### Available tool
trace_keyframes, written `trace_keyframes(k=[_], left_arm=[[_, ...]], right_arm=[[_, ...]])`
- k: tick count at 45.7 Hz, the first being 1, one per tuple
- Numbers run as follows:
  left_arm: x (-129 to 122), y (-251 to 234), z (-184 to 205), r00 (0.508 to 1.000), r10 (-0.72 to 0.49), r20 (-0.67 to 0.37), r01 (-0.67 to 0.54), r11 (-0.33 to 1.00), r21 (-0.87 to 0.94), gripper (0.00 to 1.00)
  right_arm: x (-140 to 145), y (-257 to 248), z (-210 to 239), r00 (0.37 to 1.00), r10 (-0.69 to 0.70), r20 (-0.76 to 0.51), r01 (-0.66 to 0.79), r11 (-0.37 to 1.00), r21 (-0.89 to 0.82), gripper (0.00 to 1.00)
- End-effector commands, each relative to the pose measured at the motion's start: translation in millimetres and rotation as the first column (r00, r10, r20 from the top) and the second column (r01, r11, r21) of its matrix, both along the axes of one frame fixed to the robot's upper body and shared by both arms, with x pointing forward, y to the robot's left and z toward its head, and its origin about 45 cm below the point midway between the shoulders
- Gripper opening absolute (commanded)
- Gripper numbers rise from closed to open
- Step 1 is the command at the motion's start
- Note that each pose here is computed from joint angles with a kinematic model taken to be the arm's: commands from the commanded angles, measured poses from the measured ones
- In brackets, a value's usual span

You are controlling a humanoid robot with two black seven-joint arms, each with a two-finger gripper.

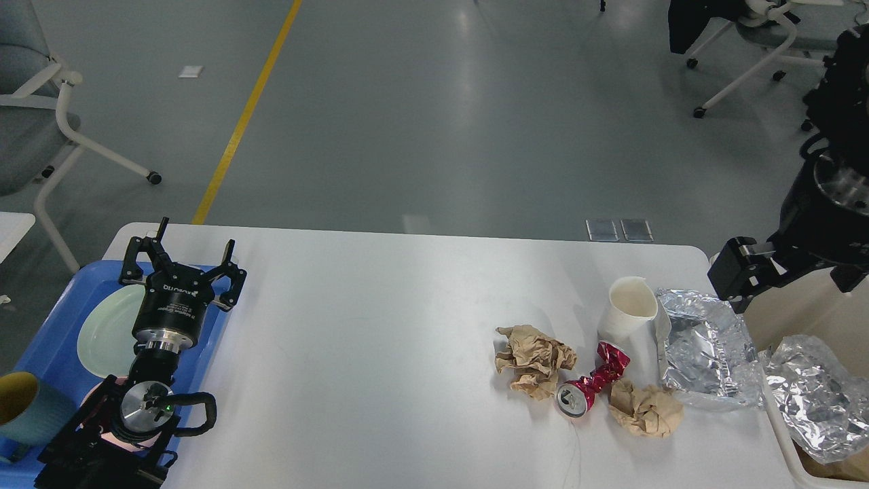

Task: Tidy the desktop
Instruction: 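Move the right gripper to the foil bag beside the bin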

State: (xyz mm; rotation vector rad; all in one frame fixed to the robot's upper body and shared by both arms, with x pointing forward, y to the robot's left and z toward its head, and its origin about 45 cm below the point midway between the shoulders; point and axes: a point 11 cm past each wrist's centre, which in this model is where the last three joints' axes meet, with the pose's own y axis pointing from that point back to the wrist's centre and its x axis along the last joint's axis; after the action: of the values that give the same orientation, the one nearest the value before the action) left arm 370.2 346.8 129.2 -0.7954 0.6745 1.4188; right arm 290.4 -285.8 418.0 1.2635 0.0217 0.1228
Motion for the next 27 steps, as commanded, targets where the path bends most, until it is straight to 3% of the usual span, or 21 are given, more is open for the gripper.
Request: trace_keyframes(k=[1, 16, 27], left_arm=[[0.1, -0.3, 0.2, 1.0, -0.002, 0.0, 0.002, 1.0, 0.0, 0.96], [-0.4, -0.7, -0.5, 1.0, 0.0, -0.001, 0.0, 1.0, -0.002, 0.96], [-0.4, -0.7, -0.5, 1.0, 0.0, -0.001, 0.0, 1.0, -0.002, 0.96]], right_arm=[[-0.9, -5.6, 0.2, 1.0, -0.015, 0.001, 0.015, 1.0, -0.001, 1.0], [2.8, -17.7, -2.5, 0.998, -0.051, 0.038, 0.05, 0.998, 0.031, 1.0], [6.0, -49.1, -61.0, 0.984, -0.174, -0.024, 0.175, 0.981, 0.085, 0.99]])
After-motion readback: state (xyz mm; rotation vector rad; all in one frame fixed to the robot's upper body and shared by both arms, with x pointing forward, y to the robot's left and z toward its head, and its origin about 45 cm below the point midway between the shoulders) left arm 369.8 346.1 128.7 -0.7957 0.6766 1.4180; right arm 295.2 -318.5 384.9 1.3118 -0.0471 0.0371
